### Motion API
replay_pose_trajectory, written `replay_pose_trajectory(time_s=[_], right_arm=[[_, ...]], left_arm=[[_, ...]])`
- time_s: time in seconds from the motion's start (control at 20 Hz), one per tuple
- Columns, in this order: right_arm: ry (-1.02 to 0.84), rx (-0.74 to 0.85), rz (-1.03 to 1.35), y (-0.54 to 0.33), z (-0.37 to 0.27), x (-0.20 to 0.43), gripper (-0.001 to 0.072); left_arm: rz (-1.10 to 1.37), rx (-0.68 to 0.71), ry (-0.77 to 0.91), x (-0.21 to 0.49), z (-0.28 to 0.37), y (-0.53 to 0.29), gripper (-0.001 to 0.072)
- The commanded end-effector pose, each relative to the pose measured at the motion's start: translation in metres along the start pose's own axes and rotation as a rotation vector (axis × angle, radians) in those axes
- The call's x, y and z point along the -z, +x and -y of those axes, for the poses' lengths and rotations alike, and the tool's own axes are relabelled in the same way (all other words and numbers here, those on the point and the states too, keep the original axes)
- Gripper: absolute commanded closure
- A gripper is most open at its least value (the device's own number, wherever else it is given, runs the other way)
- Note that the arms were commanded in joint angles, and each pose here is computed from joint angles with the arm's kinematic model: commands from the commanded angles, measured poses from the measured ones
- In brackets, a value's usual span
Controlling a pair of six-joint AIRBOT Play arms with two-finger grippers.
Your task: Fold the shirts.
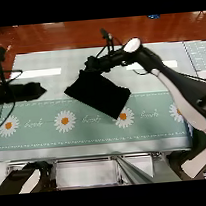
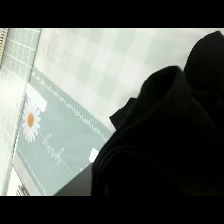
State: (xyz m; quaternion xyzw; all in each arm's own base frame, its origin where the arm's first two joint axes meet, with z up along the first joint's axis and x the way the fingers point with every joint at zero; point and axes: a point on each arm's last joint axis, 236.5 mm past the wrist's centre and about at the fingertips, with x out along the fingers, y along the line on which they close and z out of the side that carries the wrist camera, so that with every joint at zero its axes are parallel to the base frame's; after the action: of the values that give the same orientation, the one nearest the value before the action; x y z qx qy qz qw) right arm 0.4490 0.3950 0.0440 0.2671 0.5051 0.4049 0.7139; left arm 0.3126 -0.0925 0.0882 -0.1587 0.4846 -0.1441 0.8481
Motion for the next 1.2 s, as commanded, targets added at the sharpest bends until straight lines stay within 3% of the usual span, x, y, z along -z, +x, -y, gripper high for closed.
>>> replay_pose_trajectory(time_s=[0.0, 0.05, 0.2, 0.35, 0.45, 0.6, 0.7, 0.8, 0.95, 1.05, 1.15], right_arm=[[0.106, -0.064, -0.018, 0.044, 0.011, 0.003, 0.0398], [0.119, -0.079, -0.029, 0.047, 0.008, 0.007, 0.0296], [0.135, -0.119, -0.094, 0.024, -0.007, 0.013, 0.0299], [0.074, -0.107, -0.117, -0.058, -0.024, 0.000, 0.0302], [-0.028, 0.162, -0.076, -0.137, -0.002, -0.006, 0.0302], [-0.093, 0.818, 0.082, -0.286, 0.068, 0.009, 0.0302], [-0.040, 0.945, 0.228, -0.325, 0.088, 0.043, 0.0300], [0.115, 0.863, 0.345, -0.307, 0.111, 0.092, 0.0294], [0.409, 0.607, 0.400, -0.240, 0.136, 0.153, 0.0294], [0.500, 0.474, 0.396, -0.201, 0.139, 0.167, 0.0295], [0.522, 0.438, 0.337, -0.170, 0.143, 0.175, 0.0295]], left_arm=[[-0.020, 0.059, -0.043, 0.023, 0.002, 0.017, 0.0684], [-0.019, 0.071, -0.057, 0.022, 0.003, 0.021, 0.0684], [0.018, 0.062, -0.077, 0.011, -0.003, 0.028, 0.0684], [0.069, 0.045, -0.100, -0.002, -0.011, 0.028, 0.0684], [0.055, 0.045, -0.102, 0.001, -0.012, 0.027, 0.0684], [0.022, 0.052, -0.099, 0.009, -0.009, 0.028, 0.0684], [0.017, 0.056, -0.094, 0.010, -0.007, 0.028, 0.0684], [0.012, 0.069, -0.093, 0.011, -0.002, 0.029, 0.0684], [0.001, 0.085, -0.078, 0.015, 0.006, 0.031, 0.0684], [-0.005, 0.095, -0.067, 0.016, 0.011, 0.032, 0.0684], [-0.011, 0.101, -0.056, 0.018, 0.015, 0.033, 0.0684]])
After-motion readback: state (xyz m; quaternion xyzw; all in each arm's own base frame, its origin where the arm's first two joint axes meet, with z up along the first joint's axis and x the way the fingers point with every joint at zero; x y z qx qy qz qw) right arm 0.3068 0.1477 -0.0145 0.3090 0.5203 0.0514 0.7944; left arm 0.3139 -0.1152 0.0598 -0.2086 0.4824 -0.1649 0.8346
